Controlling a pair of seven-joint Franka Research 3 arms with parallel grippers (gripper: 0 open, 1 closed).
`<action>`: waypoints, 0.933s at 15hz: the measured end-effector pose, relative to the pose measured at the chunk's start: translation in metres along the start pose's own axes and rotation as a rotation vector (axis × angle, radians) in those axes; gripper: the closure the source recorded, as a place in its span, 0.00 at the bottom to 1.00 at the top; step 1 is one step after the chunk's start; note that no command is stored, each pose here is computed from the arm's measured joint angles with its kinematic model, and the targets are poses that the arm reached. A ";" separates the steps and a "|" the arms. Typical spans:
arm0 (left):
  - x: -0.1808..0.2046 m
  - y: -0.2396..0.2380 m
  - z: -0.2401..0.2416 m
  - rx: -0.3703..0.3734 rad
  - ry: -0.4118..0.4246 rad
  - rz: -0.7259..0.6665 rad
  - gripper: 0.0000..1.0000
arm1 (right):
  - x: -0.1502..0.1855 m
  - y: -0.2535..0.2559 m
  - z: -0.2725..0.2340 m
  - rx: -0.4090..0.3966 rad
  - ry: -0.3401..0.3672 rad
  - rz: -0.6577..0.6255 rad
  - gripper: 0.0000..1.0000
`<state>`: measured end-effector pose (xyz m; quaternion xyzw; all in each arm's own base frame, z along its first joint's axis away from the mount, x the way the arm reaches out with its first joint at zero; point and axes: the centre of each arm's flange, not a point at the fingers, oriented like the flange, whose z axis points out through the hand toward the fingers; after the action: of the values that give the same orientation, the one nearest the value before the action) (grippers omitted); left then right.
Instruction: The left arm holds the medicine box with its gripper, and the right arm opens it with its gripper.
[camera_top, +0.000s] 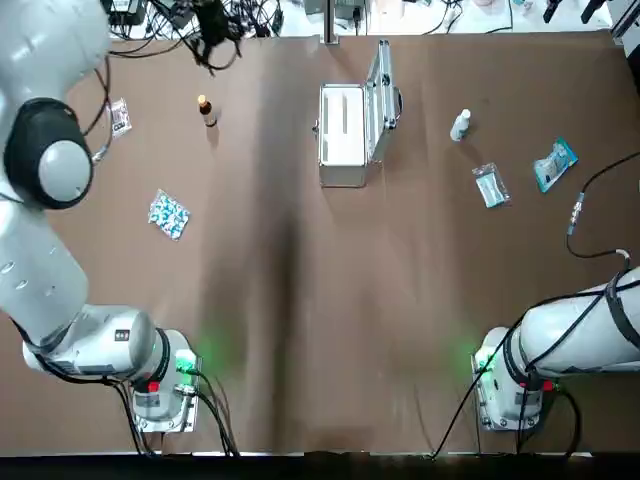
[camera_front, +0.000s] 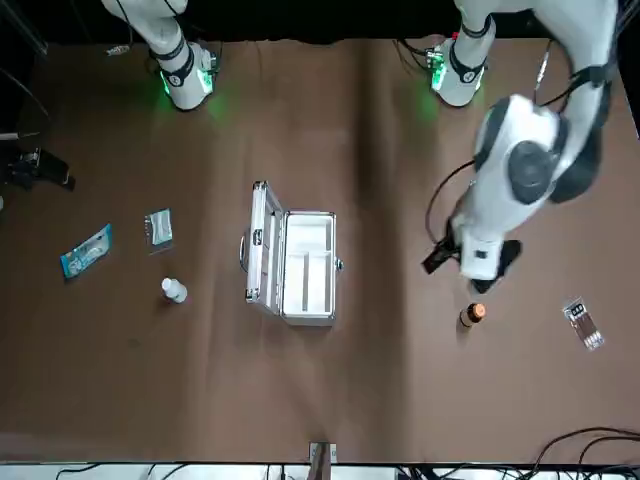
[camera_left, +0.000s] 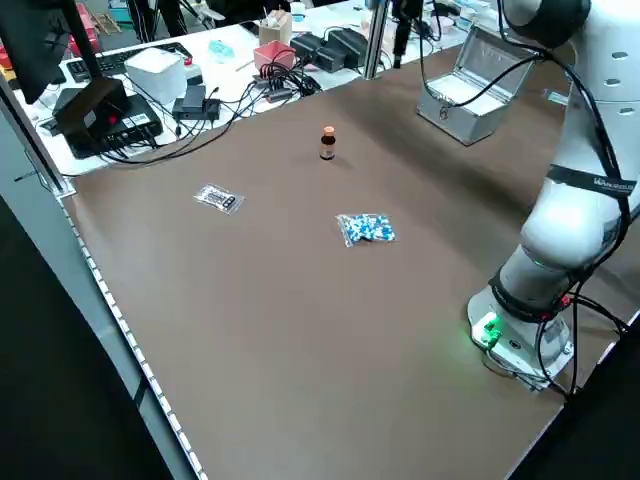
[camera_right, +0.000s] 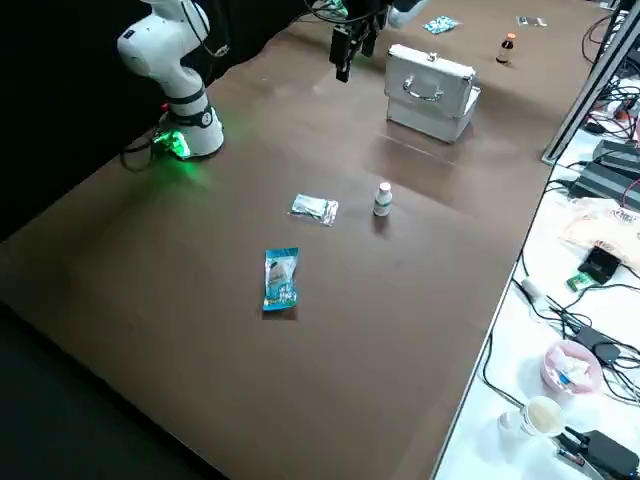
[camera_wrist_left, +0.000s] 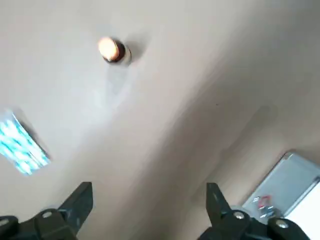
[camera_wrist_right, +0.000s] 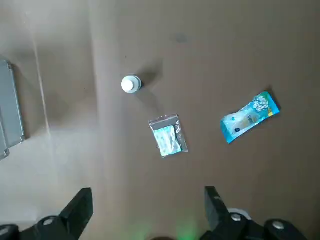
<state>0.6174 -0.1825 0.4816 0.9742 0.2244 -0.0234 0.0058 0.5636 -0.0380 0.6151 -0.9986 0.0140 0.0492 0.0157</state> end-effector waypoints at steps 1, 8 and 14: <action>0.008 -0.018 -0.011 0.008 0.001 0.090 0.00 | 0.000 0.000 0.000 0.000 0.000 0.000 0.01; 0.043 -0.102 -0.090 0.009 0.063 0.377 0.00 | 0.000 0.000 0.000 0.000 0.000 0.000 0.01; 0.047 -0.138 -0.127 0.026 0.045 0.430 0.00 | 0.000 0.000 0.000 0.000 0.000 0.000 0.01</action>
<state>0.6044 -0.0350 0.6060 0.9999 0.0110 -0.0028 -0.0066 0.5636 -0.0381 0.6149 -0.9986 0.0139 0.0494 0.0155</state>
